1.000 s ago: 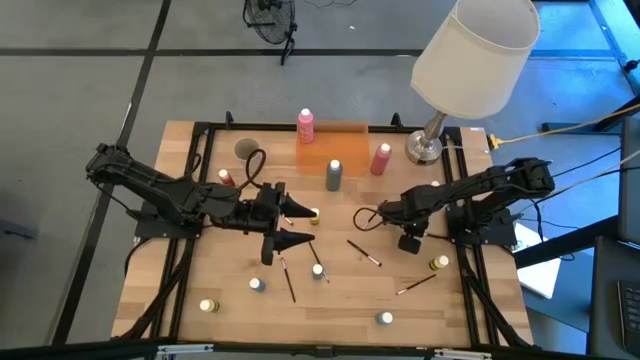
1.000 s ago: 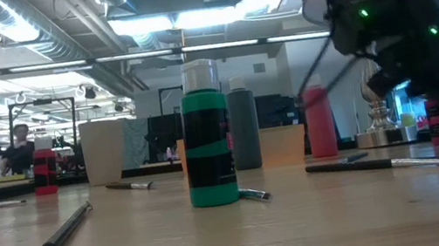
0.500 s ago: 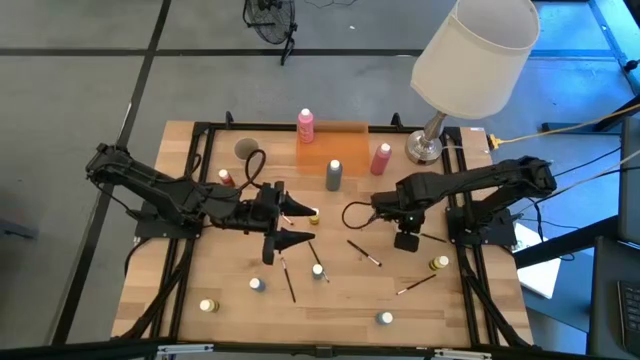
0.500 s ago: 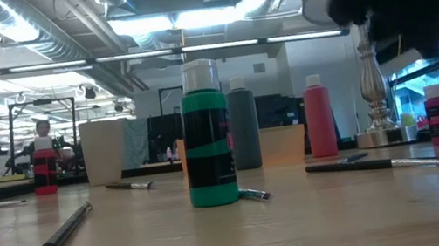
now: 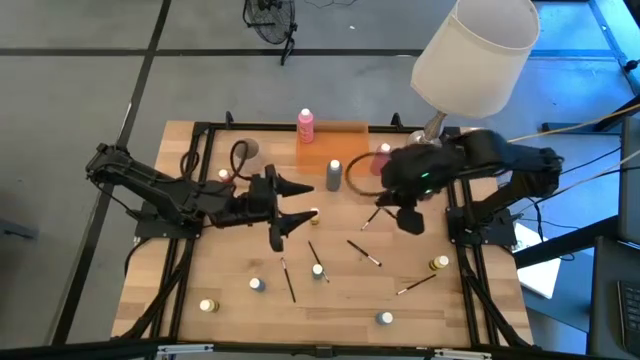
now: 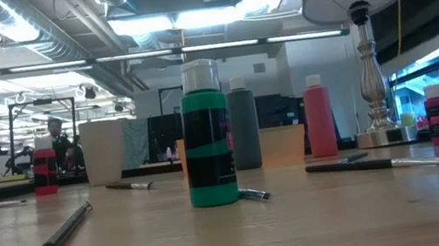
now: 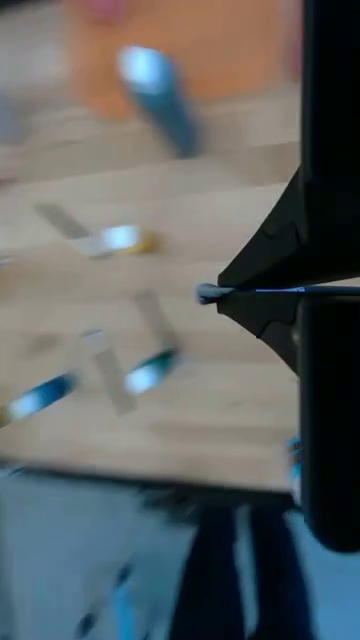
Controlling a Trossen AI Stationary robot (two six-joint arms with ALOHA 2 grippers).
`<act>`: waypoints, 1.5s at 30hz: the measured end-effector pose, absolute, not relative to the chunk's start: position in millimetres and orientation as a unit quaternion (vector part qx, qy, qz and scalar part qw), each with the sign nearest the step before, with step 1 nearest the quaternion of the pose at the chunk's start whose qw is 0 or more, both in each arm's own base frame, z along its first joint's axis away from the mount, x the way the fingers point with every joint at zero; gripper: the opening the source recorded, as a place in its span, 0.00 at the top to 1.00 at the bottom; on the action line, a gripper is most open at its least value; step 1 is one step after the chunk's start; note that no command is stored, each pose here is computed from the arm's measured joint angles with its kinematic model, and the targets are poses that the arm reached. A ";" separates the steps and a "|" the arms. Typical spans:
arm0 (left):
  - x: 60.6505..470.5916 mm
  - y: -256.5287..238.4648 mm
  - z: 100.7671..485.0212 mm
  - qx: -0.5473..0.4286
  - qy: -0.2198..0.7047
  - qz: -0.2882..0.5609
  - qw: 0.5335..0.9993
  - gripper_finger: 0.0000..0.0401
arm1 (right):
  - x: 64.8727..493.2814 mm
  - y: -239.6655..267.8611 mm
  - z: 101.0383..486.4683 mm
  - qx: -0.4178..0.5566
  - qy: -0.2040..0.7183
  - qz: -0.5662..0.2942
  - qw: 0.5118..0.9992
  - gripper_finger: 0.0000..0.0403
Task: Pick & Place Paint Supplies
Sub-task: Put the silver paint brush into the white cup
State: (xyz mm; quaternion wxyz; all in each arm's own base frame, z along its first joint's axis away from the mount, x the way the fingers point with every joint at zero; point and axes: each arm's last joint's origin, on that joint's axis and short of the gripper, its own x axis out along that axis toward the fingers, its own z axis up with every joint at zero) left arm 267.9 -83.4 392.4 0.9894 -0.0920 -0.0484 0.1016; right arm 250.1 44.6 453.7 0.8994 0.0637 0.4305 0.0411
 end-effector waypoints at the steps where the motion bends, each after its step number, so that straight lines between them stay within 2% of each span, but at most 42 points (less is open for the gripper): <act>1: 267.8 -83.1 392.7 -0.075 -0.048 0.107 0.990 0.32 | 248.9 45.8 463.1 0.059 0.405 0.051 0.911 1.00; 5: 268.7 -78.7 392.4 -0.034 -0.043 0.134 0.990 0.32 | 247.9 50.7 485.9 0.034 0.328 0.081 0.941 1.00; 10: 272.5 -67.2 394.7 -0.091 -0.061 0.122 0.986 0.32 | 256.3 53.7 495.6 -0.007 0.264 0.103 0.959 1.00; 13: 274.8 -62.1 394.6 -0.087 -0.060 0.098 0.990 0.32 | 262.7 52.8 502.1 -0.025 0.220 0.106 0.969 1.00; 19: 278.1 -50.6 395.9 0.026 -0.057 0.076 0.995 0.32 | 268.5 44.2 513.6 -0.045 0.156 0.094 0.982 1.00; 24: 282.0 -27.2 396.2 0.061 -0.056 0.087 0.993 0.32 | 275.3 33.0 515.2 -0.054 0.140 0.074 0.986 1.00; 34: 284.0 11.1 397.3 0.008 -0.069 0.055 0.996 0.32 | 308.7 11.3 495.9 -0.082 0.169 0.040 0.981 1.00; 45: 283.6 23.9 394.4 0.008 -0.054 0.039 0.998 0.32 | 326.6 -3.2 494.9 -0.111 0.134 0.023 0.984 1.00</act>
